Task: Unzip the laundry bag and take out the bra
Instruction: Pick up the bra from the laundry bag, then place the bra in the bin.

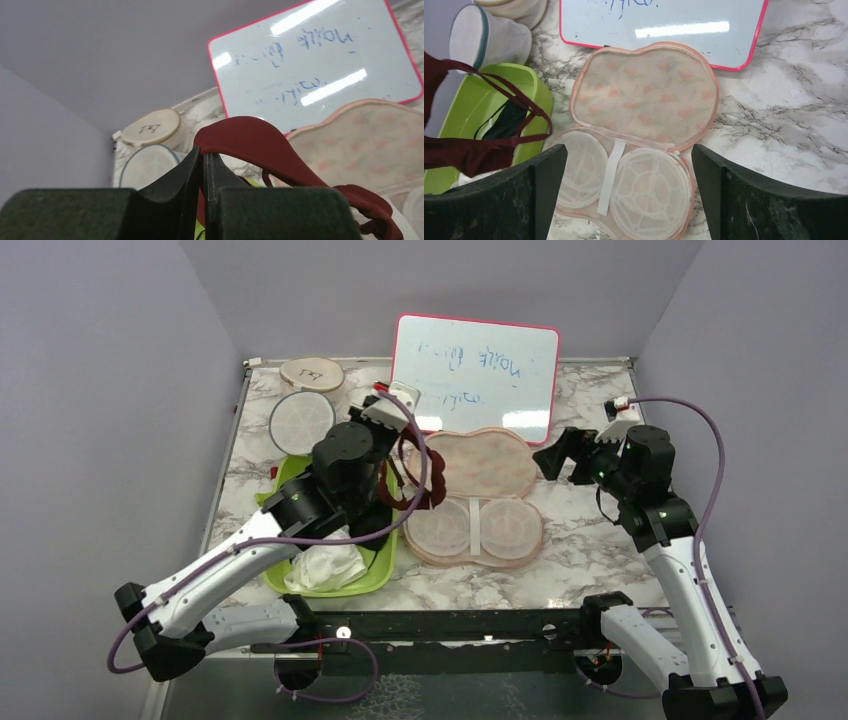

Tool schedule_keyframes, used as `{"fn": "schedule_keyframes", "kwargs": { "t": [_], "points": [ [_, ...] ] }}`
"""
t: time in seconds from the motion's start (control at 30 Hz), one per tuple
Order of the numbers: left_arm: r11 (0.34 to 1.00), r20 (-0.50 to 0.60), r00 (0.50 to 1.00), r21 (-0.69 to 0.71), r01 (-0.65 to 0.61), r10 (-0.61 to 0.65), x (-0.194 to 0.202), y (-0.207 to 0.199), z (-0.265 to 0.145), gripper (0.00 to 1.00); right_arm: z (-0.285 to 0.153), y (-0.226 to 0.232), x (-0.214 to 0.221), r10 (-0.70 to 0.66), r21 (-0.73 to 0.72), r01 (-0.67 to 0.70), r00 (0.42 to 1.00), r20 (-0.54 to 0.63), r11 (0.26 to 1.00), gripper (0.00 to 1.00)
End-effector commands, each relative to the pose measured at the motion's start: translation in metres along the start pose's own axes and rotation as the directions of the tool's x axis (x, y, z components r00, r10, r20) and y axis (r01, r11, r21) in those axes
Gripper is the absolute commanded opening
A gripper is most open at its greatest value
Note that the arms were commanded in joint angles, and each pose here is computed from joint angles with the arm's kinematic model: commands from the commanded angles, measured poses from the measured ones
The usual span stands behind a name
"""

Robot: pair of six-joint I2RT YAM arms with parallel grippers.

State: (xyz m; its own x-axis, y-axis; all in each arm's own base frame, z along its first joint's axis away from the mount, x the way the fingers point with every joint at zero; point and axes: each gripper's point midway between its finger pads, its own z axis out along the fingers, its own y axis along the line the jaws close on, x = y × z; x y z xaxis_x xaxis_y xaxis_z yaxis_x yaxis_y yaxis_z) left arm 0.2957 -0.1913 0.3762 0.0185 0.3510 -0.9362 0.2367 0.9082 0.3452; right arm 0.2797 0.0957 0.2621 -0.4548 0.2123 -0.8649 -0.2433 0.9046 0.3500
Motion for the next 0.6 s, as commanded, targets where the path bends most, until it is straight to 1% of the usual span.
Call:
{"fn": "schedule_keyframes", "kwargs": {
  "t": [0.0, 0.13, 0.27, 0.33, 0.4, 0.47, 0.57],
  "points": [
    [0.976, -0.002, 1.000, -0.218, -0.020, 0.021, -0.014, 0.074, -0.036, 0.00, 0.006, 0.006, -0.003, 0.002, -0.036, -0.001, 1.000, 0.017, 0.999, 0.93],
    [0.940, -0.056, 0.996, -0.331, -0.084, 0.070, -0.007, 0.116, -0.068, 0.00, 0.010, 0.005, 0.001, 0.005, -0.044, -0.005, 1.000, 0.007, 0.999, 0.93],
    [0.879, -0.167, 0.977, -0.437, -0.191, 0.130, 0.016, 0.152, -0.101, 0.00, 0.012, 0.005, 0.004, 0.008, -0.050, -0.008, 1.000, 0.000, 0.999, 0.93],
    [0.858, -0.194, 0.974, -0.475, -0.195, 0.114, 0.026, 0.162, -0.113, 0.00, 0.014, 0.006, 0.006, 0.010, -0.057, -0.010, 1.000, -0.005, 0.998, 0.93],
    [0.875, -0.167, 0.984, -0.463, -0.138, 0.066, 0.034, 0.158, -0.115, 0.00, 0.017, 0.006, 0.010, 0.016, -0.065, -0.017, 1.000, -0.017, 0.998, 0.93],
    [0.899, -0.161, 0.986, -0.426, -0.102, 0.036, 0.042, 0.144, -0.107, 0.00, 0.020, 0.008, 0.011, 0.023, -0.077, -0.025, 0.999, -0.027, 0.997, 0.93],
    [0.916, -0.230, 0.972, -0.376, -0.137, 0.051, 0.066, 0.113, -0.084, 0.00, 0.021, 0.010, 0.013, 0.031, -0.090, -0.035, 0.999, -0.041, 0.995, 0.93]
  ]
}}
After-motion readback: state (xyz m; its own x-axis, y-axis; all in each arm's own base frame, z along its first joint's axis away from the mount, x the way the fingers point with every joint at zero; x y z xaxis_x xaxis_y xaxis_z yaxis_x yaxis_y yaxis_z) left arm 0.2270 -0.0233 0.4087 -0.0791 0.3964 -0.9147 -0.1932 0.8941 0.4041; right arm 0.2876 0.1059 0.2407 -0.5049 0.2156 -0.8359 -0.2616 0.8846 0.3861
